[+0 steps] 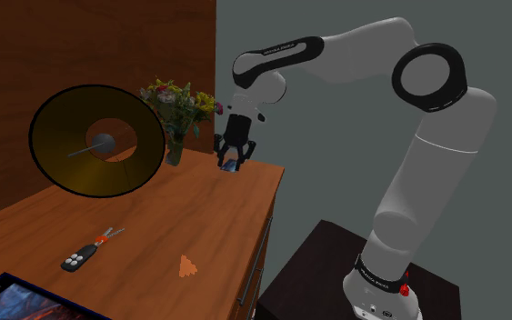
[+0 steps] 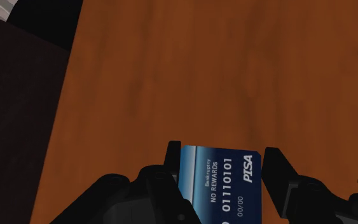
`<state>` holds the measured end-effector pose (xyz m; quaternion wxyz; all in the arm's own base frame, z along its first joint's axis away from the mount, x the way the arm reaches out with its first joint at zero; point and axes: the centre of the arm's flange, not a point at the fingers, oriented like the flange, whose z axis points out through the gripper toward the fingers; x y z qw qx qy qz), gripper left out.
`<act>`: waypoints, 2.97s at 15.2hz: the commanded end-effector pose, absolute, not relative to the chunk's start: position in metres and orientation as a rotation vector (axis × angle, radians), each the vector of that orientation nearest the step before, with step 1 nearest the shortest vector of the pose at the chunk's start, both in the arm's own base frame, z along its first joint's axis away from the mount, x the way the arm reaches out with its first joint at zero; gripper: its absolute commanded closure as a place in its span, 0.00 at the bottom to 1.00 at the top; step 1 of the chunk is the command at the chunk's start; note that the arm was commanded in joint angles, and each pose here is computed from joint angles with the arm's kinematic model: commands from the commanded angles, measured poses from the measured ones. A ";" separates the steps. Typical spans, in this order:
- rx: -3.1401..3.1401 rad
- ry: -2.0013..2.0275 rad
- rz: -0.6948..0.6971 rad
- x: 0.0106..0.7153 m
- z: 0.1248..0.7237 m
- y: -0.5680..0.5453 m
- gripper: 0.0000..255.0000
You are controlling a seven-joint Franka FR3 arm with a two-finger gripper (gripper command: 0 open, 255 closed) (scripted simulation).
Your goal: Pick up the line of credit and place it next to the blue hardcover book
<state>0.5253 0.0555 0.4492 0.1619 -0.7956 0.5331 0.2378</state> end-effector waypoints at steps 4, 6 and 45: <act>-2.271 1.522 0.679 0.525 0.476 0.056 1.00; -2.271 1.522 0.679 0.525 0.486 0.056 1.00; -2.271 1.522 0.679 0.248 0.496 0.458 1.00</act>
